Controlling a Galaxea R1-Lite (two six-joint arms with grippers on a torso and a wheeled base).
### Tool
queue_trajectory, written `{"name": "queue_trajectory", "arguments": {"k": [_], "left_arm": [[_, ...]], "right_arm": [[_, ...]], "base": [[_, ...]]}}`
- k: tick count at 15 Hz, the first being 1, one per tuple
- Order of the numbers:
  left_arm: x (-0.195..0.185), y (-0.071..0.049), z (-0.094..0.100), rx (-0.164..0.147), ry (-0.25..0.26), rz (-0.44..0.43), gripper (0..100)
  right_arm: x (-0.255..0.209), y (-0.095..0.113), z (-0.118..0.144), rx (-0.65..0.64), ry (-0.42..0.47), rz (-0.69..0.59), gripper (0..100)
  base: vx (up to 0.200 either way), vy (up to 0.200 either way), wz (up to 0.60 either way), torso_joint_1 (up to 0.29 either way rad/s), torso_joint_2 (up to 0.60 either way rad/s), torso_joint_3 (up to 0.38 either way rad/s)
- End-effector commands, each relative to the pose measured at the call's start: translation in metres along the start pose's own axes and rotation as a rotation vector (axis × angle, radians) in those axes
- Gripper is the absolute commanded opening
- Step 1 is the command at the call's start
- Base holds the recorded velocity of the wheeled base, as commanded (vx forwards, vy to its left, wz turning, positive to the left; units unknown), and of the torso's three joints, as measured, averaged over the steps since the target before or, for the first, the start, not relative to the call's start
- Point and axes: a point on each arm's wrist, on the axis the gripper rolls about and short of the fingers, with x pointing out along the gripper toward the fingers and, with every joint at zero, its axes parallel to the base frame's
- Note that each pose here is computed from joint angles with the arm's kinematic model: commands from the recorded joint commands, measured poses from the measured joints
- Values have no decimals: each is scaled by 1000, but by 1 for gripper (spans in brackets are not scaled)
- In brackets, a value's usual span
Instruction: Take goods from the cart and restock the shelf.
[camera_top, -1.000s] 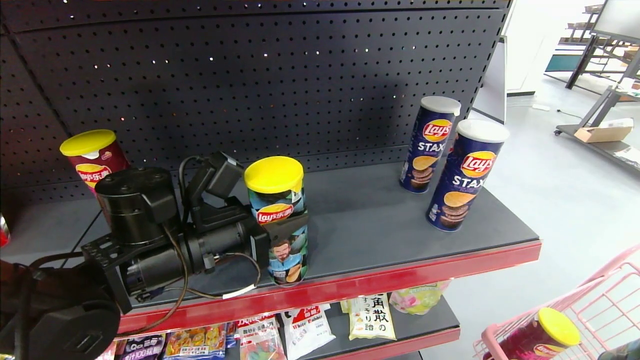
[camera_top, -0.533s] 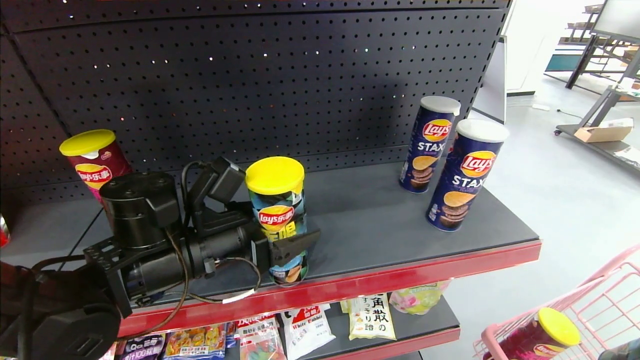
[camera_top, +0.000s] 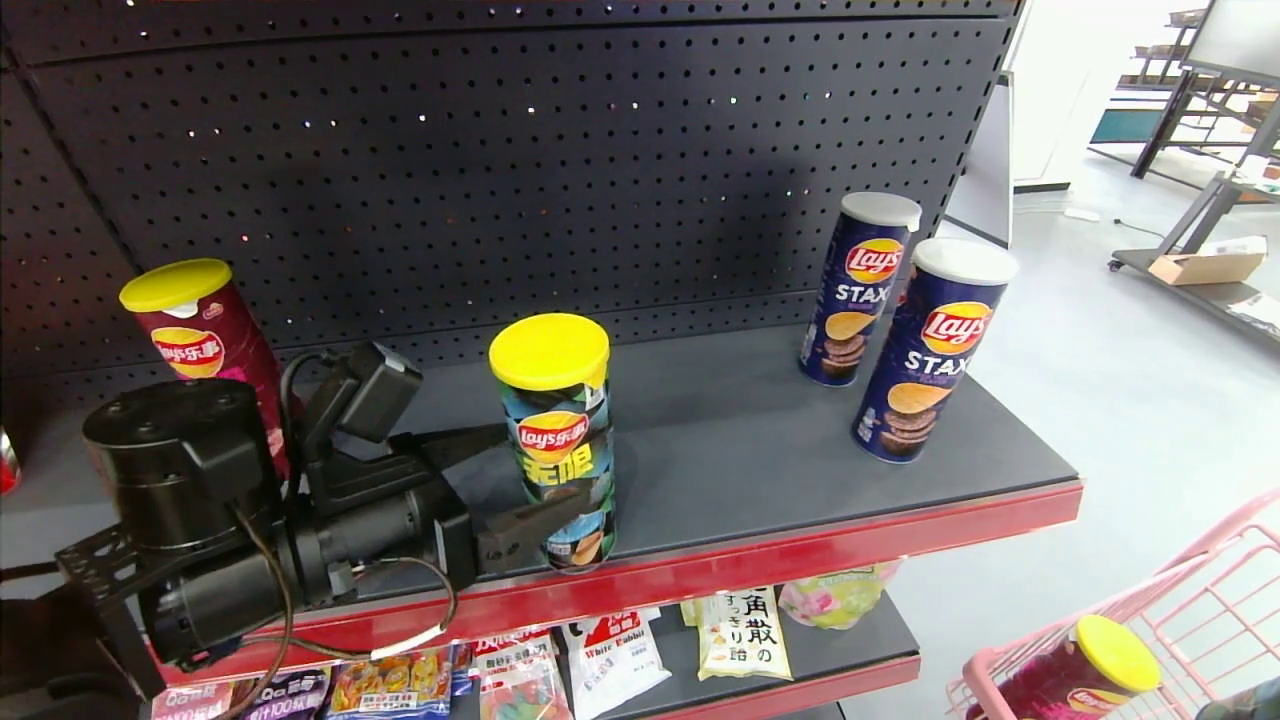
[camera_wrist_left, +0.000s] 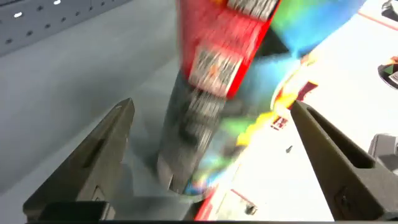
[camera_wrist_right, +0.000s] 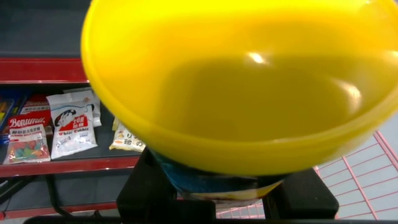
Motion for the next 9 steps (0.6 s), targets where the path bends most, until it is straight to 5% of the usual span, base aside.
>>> {"name": "queue_trajectory", "arguments": {"k": [1, 9], "left_arm": [[-14, -3, 0, 1, -13, 12, 100], [-96, -16, -15, 3, -75, 154, 100]], "right_arm": [[1, 0, -1, -2, 6, 1, 0], [15, 1, 17, -19, 76, 9, 0]], "base": [[0, 0, 0, 0, 0, 0], [0, 0, 0, 0, 0, 0]]}}
